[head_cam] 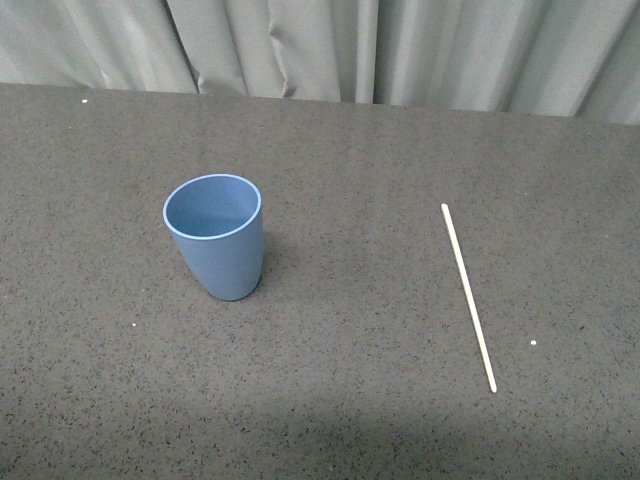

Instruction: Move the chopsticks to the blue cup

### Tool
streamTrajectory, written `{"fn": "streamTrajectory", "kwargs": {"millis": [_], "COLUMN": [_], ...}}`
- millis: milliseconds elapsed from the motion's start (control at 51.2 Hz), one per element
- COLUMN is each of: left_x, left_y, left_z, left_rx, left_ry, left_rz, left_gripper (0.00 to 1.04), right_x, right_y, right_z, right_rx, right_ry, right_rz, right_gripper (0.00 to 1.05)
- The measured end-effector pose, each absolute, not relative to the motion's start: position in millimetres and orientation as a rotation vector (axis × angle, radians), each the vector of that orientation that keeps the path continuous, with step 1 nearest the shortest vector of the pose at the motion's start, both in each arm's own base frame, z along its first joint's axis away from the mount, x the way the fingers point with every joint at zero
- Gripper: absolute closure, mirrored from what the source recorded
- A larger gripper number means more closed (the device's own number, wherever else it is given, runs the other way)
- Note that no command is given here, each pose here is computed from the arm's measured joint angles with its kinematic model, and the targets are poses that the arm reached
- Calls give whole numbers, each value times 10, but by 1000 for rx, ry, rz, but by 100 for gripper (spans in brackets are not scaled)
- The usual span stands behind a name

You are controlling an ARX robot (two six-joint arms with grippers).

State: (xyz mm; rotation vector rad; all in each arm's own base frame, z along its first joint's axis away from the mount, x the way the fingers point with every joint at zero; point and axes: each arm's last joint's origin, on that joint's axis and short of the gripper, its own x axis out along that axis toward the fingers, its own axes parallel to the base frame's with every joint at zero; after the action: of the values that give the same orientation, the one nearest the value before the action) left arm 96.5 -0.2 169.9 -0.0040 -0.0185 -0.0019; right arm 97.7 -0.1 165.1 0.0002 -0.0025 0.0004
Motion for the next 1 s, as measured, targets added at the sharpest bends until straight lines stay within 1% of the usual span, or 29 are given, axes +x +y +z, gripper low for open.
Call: {"fn": "streamTrajectory", "kwargs": {"millis": [59,137,195,332,410,468,488,605,663,780,820,995], "left_x": [965,965,965,965,965,965,965,965,965,965,965,965], "left_y": [-2,-2,-2,-2,-2,-2,-2,-2,-2,-2,-2,-2], "left_z": [1699,1699,1699,1699,1699,1699,1699,1699,1699,1699,1699,1699], "left_rx": [-4,-4,-4,-4,-4,-4,-4,-4,-4,-4,-4,-4], "left_ry": [-18,-18,-19,-18,-19,-19,-19,-18,-18,-18,-18,-18], "left_rz": [-2,-1,0,-1,0,0,0,-1,-1,-1,-1,-1], "left_gripper": [7,7,7,7,7,7,7,7,7,7,7,7], "right_x": [977,1005,1047,1268,1527,1658,1759,2134,2290,2631,2774,3151], "right_y": [-1,-13,-18,-3,14,42,71,194,241,369,445,704], "right_z": [1651,1628,1602,1629,1675,1689,1683,1621,1606,1450,1342,1017], "right_rx": [-1,-117,-172,-198,-120,-93,-83,-58,-46,-20,-12,-20], "right_ry": [-2,47,98,226,373,438,479,608,646,771,834,1001], "right_rz": [0,-139,-155,-73,-23,6,24,75,87,105,115,129], "right_gripper": [9,9,9,9,9,9,9,9,9,9,9,9]}}
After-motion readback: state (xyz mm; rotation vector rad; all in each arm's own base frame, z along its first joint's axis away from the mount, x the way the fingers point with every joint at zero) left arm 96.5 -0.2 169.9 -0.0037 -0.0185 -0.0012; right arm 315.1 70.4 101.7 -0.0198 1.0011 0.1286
